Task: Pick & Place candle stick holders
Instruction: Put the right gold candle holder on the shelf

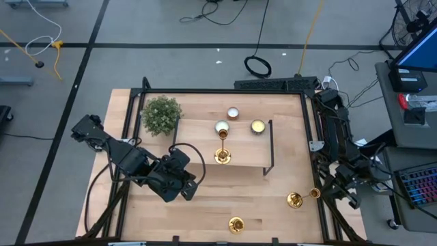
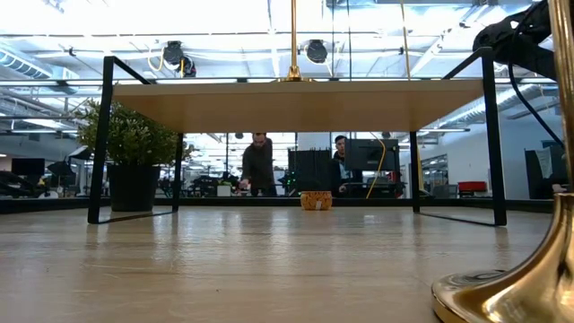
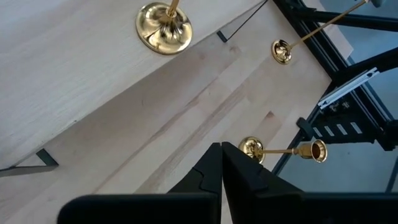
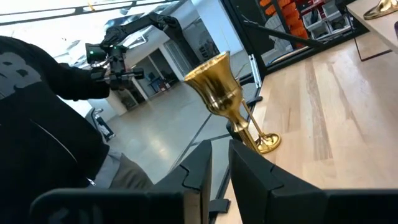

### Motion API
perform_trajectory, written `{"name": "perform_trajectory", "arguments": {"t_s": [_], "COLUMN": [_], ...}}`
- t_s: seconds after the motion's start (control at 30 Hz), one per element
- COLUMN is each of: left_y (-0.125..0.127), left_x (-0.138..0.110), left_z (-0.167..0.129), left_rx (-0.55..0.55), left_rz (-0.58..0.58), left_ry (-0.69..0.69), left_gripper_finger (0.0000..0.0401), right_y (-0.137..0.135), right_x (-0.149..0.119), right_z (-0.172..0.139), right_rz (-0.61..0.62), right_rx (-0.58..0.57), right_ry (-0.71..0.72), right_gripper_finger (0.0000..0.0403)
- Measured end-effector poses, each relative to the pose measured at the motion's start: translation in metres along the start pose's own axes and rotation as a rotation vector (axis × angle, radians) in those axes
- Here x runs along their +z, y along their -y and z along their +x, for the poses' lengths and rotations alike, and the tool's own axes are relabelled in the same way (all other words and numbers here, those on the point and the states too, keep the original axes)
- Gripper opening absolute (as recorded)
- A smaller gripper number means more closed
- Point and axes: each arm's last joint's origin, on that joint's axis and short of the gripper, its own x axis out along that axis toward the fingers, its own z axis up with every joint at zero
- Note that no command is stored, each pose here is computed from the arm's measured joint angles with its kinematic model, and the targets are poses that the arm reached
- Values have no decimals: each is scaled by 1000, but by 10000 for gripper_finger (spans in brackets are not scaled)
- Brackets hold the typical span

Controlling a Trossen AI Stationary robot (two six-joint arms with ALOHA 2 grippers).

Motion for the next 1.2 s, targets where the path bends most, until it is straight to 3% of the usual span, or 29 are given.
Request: {"name": "perform_trajectory", "arguments": {"t_s": [0.63,1.2], "left_y": [-1,0], "left_x": [2,2], "left_z": [1,1], "left_rx": [2,2], "left_rz": [-33,-58], "left_ry": [-2,-3], "left_gripper_finger": [13,14], "right_y": [25,28], "right_x": [-18,-19], "right_z": [0,4], "right_rz": [-60,61], "right_rx": [22,3], "right_ry": [-19,-9], "right_gripper_finger": [49,49]}}
